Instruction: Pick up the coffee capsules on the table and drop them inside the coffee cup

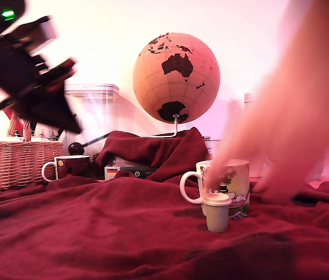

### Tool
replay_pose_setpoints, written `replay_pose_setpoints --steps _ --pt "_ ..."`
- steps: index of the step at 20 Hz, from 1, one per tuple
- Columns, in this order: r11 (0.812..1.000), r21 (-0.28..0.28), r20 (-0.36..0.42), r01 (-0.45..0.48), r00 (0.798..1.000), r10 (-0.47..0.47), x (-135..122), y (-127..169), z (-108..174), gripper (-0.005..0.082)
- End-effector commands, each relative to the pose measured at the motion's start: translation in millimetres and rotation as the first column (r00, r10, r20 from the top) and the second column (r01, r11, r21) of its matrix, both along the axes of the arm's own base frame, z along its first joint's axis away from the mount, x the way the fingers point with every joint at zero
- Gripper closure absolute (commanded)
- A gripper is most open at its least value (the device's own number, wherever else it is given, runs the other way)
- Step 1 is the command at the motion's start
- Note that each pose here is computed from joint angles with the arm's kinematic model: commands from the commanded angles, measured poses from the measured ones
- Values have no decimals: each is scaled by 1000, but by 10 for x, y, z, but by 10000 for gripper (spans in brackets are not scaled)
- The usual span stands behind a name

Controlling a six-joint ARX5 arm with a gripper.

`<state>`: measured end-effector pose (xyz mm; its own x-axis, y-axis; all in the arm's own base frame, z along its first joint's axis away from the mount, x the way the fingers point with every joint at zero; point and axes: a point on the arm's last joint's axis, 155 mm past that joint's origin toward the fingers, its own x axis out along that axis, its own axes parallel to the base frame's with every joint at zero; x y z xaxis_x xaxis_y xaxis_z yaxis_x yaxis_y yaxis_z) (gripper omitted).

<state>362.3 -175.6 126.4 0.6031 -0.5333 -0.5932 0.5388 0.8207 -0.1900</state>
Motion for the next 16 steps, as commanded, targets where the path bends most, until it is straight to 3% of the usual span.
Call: replay_pose_setpoints --steps 1,6,9,16 --pt "1000 -7 13 -8 1000 8 -47 39 -18 793" --pt "999 -39 117 -6 993 10 -18 39 42 793" --pt "996 -80 114 37 993 -28 -72 -59 70 793" --pt "995 -84 143 47 989 -35 -44 -62 125 793"
